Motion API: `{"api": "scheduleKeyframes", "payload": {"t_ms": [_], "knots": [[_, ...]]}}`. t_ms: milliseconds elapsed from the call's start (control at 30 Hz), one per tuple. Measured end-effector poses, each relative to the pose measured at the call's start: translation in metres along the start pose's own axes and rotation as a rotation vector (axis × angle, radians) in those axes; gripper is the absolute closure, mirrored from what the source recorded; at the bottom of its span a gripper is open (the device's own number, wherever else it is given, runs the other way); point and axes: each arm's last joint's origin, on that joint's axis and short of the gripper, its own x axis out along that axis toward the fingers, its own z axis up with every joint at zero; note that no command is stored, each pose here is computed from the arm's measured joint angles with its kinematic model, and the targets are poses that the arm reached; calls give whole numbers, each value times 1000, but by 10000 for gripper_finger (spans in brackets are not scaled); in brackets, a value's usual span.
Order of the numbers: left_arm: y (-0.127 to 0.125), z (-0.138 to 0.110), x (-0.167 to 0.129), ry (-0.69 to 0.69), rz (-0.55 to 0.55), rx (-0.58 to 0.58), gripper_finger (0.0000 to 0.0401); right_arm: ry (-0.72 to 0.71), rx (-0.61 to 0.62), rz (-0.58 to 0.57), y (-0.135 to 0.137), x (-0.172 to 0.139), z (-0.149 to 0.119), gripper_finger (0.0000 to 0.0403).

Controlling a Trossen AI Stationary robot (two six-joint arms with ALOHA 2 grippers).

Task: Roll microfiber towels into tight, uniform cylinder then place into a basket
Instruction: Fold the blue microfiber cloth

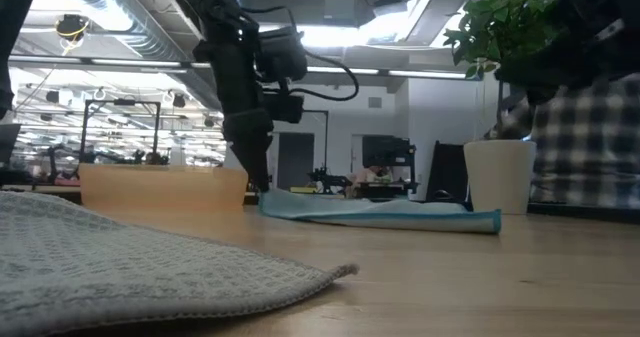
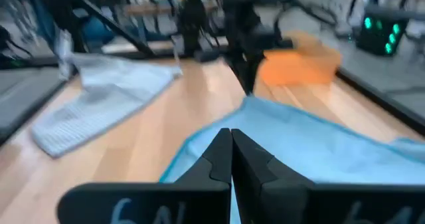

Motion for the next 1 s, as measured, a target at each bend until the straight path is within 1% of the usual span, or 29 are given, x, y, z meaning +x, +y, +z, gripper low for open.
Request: {"api": "scheduleKeyframes", "payload": {"t_ms": [167, 267, 367, 500, 600, 700, 800, 1000], "knots": [[-2, 0, 0, -2, 2, -2, 401, 125, -15, -11, 6, 19, 13, 399], [-2, 1, 0, -4, 5, -19, 401, 276, 4, 7, 11, 33, 14, 399], [-1, 1, -1, -5, 19, -19, 401, 428, 54, -2, 16, 48, 9, 399], [-1, 1, -1, -7, 20, -19, 401, 573, 100, 70, 24, 69, 4, 398], [-1, 1, -1, -7, 20, -18, 401, 622, 136, 94, 29, 83, 6, 387], [-1, 1, -1, -7, 20, -18, 401, 658, 140, 128, 33, 95, 8, 367], [-1, 1, -1, -7, 20, -18, 401, 682, 135, 185, 38, 105, 10, 343], [-1, 1, -1, -4, 20, -7, 401, 765, 174, 285, 44, 119, 2, 302]]}}
